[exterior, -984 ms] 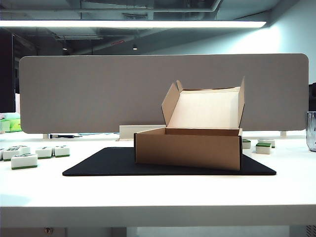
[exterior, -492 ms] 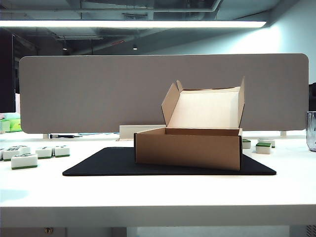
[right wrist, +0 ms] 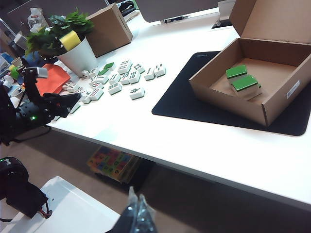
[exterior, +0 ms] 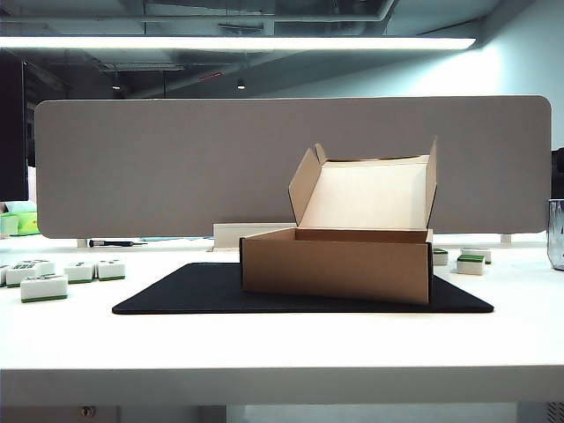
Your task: Pick up four mahjong tiles and put them into the paper box.
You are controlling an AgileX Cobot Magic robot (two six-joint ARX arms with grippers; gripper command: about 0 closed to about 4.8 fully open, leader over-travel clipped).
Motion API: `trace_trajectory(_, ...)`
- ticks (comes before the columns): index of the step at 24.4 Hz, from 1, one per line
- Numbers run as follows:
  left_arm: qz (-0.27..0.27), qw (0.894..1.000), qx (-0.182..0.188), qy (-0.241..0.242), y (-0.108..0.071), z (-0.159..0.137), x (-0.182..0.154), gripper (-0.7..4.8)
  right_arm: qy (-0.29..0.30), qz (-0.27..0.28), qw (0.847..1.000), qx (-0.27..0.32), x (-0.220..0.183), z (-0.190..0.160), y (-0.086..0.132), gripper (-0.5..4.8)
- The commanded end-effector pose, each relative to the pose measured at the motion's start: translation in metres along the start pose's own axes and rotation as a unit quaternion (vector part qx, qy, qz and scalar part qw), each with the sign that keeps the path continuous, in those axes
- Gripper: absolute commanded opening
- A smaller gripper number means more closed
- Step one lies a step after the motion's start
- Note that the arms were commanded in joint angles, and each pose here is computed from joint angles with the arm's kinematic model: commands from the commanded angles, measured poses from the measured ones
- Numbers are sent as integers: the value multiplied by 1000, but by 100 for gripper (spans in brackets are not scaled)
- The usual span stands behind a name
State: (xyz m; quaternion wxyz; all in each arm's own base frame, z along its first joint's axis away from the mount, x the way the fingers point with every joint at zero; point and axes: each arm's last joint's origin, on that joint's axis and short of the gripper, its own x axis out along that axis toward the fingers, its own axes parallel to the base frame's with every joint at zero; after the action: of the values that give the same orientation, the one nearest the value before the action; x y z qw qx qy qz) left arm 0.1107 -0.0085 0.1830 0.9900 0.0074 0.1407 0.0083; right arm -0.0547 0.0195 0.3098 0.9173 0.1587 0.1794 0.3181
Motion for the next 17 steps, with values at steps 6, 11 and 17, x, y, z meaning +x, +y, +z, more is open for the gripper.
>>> trace_trajectory(6, 48, 998, -18, -27, 12, -35, 0, -5, -9, 3, 1000, -8, -2, -1, 2, -1)
trace_trajectory(11, 71, 997, -16, -38, 16, -40, -3, -6, -9, 3, 1000, -8, -2, -1, 2, -1)
trace_trajectory(17, 58, 997, -6, -50, 16, -38, -4, -5, -9, 3, 1000, -8, -2, -1, 2, -1)
